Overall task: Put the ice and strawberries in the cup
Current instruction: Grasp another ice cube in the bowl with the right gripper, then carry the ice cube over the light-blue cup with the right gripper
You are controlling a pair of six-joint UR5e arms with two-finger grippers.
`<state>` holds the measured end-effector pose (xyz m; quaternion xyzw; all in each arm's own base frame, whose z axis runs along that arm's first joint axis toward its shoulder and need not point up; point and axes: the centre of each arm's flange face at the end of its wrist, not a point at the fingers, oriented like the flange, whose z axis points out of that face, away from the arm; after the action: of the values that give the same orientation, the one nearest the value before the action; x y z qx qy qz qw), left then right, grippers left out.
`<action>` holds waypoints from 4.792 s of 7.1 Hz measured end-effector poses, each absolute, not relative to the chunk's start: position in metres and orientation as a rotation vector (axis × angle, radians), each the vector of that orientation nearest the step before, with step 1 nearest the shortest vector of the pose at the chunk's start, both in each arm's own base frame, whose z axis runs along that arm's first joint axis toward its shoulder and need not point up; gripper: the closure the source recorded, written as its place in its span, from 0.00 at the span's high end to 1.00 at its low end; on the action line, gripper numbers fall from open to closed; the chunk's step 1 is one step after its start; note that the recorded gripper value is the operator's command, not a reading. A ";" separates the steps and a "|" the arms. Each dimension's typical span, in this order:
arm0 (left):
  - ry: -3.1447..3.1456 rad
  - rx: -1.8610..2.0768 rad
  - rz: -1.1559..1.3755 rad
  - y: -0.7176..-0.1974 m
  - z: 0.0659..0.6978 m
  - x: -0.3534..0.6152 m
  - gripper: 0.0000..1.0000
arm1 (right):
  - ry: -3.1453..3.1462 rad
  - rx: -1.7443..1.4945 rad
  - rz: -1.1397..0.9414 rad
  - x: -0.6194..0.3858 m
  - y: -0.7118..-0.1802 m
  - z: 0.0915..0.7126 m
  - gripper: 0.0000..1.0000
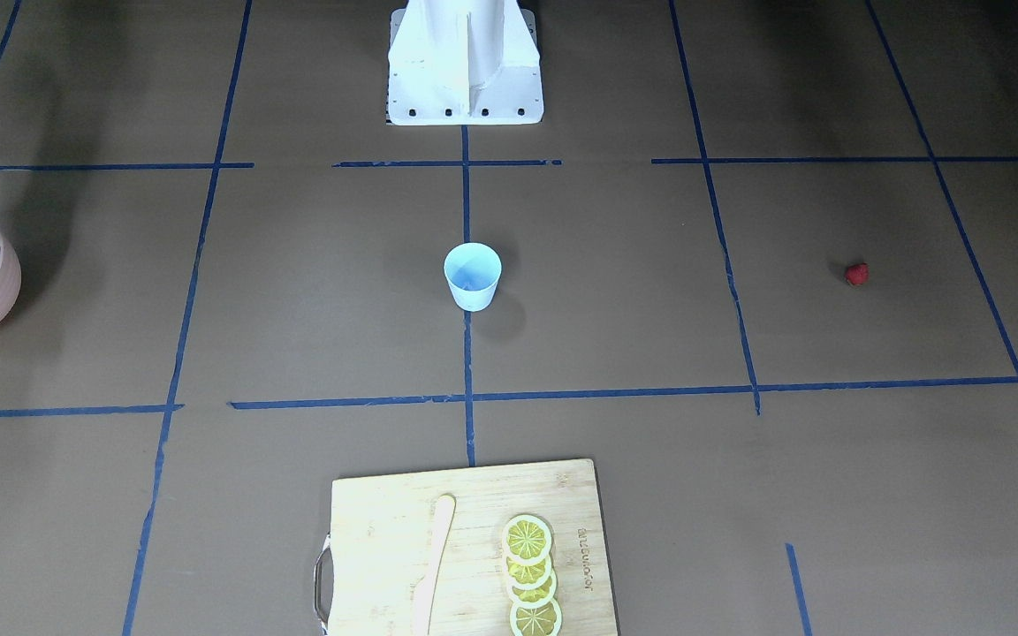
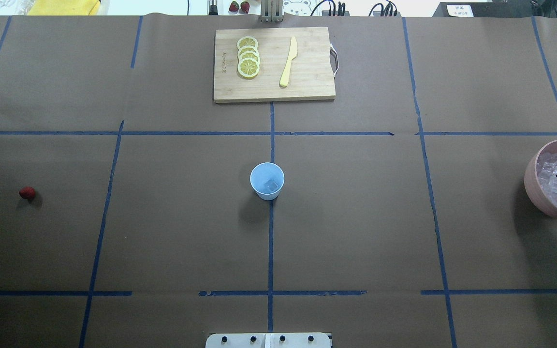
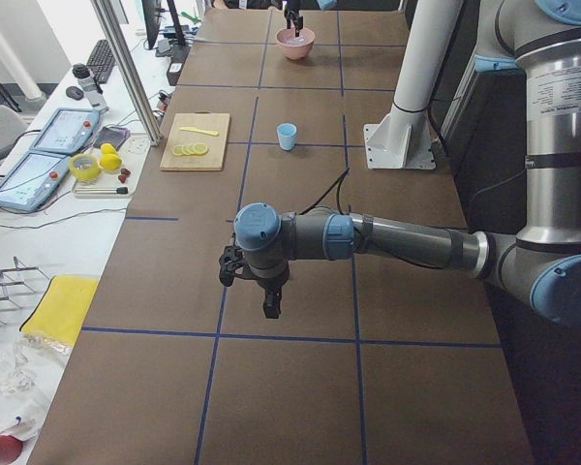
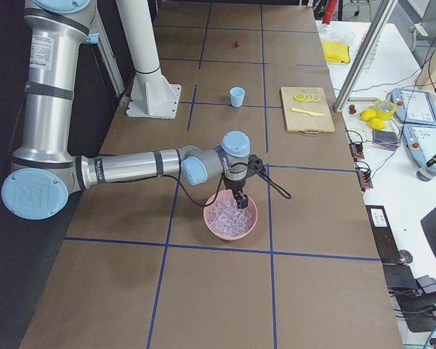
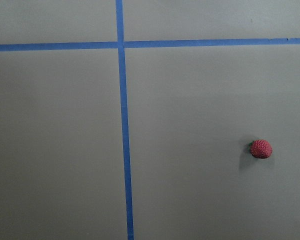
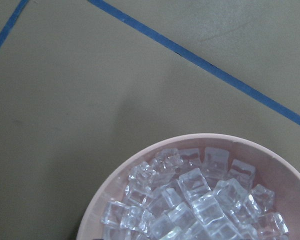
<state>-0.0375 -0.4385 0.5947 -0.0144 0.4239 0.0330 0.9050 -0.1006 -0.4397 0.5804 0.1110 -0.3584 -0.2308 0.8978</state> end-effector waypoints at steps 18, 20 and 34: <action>0.875 -0.028 0.069 -0.438 0.594 -0.037 1.00 | -0.730 0.158 -0.498 -0.115 -0.436 0.616 0.03; 0.875 -0.025 0.069 -0.439 0.592 -0.037 1.00 | -0.743 0.185 -0.503 -0.113 -0.437 0.600 0.03; 0.877 -0.020 0.071 -0.439 0.589 -0.037 1.00 | -0.834 0.117 0.146 -0.517 -0.449 0.141 0.08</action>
<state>-0.0374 -0.4394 0.5893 -0.0099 0.4244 0.0343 0.9047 -0.5172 -0.4491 0.1405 0.0566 -0.4044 0.0710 0.9101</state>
